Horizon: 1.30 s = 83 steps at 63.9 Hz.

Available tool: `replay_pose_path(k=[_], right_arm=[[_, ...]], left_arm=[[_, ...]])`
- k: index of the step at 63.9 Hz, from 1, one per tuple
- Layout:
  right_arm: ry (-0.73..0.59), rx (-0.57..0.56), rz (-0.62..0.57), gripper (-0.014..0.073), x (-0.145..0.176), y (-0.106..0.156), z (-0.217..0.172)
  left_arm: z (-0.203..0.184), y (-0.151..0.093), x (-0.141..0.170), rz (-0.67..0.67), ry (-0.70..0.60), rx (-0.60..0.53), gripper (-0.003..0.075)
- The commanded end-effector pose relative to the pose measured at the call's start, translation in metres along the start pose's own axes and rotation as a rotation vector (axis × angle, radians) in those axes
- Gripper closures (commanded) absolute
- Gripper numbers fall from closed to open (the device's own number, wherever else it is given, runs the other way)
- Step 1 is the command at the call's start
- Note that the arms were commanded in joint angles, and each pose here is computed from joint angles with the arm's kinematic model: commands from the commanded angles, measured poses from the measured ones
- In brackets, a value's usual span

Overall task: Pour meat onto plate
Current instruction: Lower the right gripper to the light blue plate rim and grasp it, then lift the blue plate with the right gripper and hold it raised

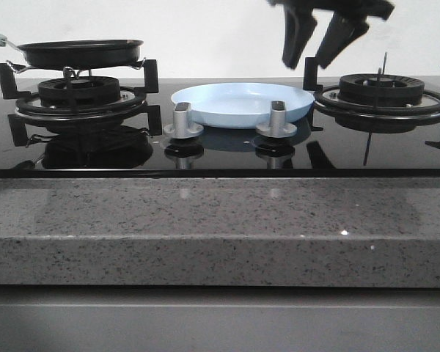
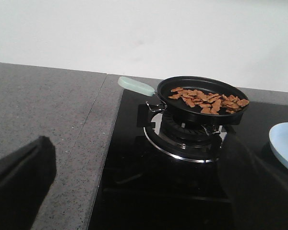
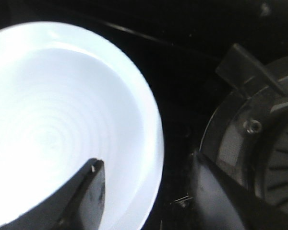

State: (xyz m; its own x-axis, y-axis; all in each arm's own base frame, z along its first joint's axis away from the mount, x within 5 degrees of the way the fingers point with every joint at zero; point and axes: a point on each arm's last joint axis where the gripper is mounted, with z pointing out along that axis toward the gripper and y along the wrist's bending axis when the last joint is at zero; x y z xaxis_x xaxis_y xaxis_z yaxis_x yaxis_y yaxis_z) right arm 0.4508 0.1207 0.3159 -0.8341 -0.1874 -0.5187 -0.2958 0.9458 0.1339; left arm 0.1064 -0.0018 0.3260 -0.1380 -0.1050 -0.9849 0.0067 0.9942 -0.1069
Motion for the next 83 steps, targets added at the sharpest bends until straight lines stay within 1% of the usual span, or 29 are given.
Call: replay_pose_path(k=[1, 11, 25, 42, 48, 53, 55, 56, 60, 61, 63, 73, 83], right_arm=[[-0.093, -0.004, -0.042, 0.0183, -0.013, 0.004, -0.026], [-0.074, -0.003, -0.039, 0.0218, -0.013, 0.002, -0.011], [-0.066, -0.003, -0.039, 0.026, -0.013, 0.001, -0.003], [-0.045, -0.003, -0.037, 0.0266, -0.011, 0.0, 0.004], [-0.039, -0.004, -0.037, 0.036, -0.011, 0.0, 0.004], [-0.036, -0.004, -0.042, 0.0494, -0.01, 0.0, 0.004], [-0.036, -0.004, -0.043, 0.0533, -0.01, 0.0, 0.004], [-0.035, -0.004, -0.043, 0.0571, -0.01, 0.0, 0.004], [-0.033, -0.004, -0.043, 0.0662, -0.01, 0.0, 0.004], [-0.033, -0.004, -0.043, 0.0672, -0.01, 0.0, 0.004], [-0.032, -0.004, -0.043, 0.0659, -0.01, 0.0, 0.004], [-0.029, -0.005, -0.044, 0.0662, -0.011, 0.0, 0.001], [-0.049, -0.007, -0.055, 0.0662, -0.018, 0.002, -0.018]], left_arm=[[-0.002, -0.001, -0.02, -0.017, -0.114, 0.004, 0.0048], [-0.002, -0.001, -0.02, -0.017, -0.114, 0.004, 0.0048], [-0.002, -0.001, -0.02, -0.017, -0.114, 0.004, 0.0048], [-0.002, -0.001, -0.02, -0.017, -0.114, 0.004, 0.0048], [-0.002, -0.001, -0.02, -0.017, -0.114, 0.004, 0.0048], [-0.002, -0.001, -0.02, -0.017, -0.114, 0.004, 0.0048], [-0.002, -0.001, -0.02, -0.017, -0.114, 0.004, 0.0048], [-0.002, -0.001, -0.02, -0.017, -0.114, 0.004, 0.0048], [-0.002, -0.001, -0.02, -0.017, -0.114, 0.004, 0.0048], [-0.002, -0.001, -0.02, -0.017, -0.114, 0.004, 0.0048], [-0.002, -0.001, -0.02, -0.017, -0.114, 0.004, 0.0048], [-0.002, -0.001, -0.02, -0.017, -0.114, 0.004, 0.0048], [-0.002, -0.001, -0.02, -0.017, -0.114, 0.004, 0.0048]])
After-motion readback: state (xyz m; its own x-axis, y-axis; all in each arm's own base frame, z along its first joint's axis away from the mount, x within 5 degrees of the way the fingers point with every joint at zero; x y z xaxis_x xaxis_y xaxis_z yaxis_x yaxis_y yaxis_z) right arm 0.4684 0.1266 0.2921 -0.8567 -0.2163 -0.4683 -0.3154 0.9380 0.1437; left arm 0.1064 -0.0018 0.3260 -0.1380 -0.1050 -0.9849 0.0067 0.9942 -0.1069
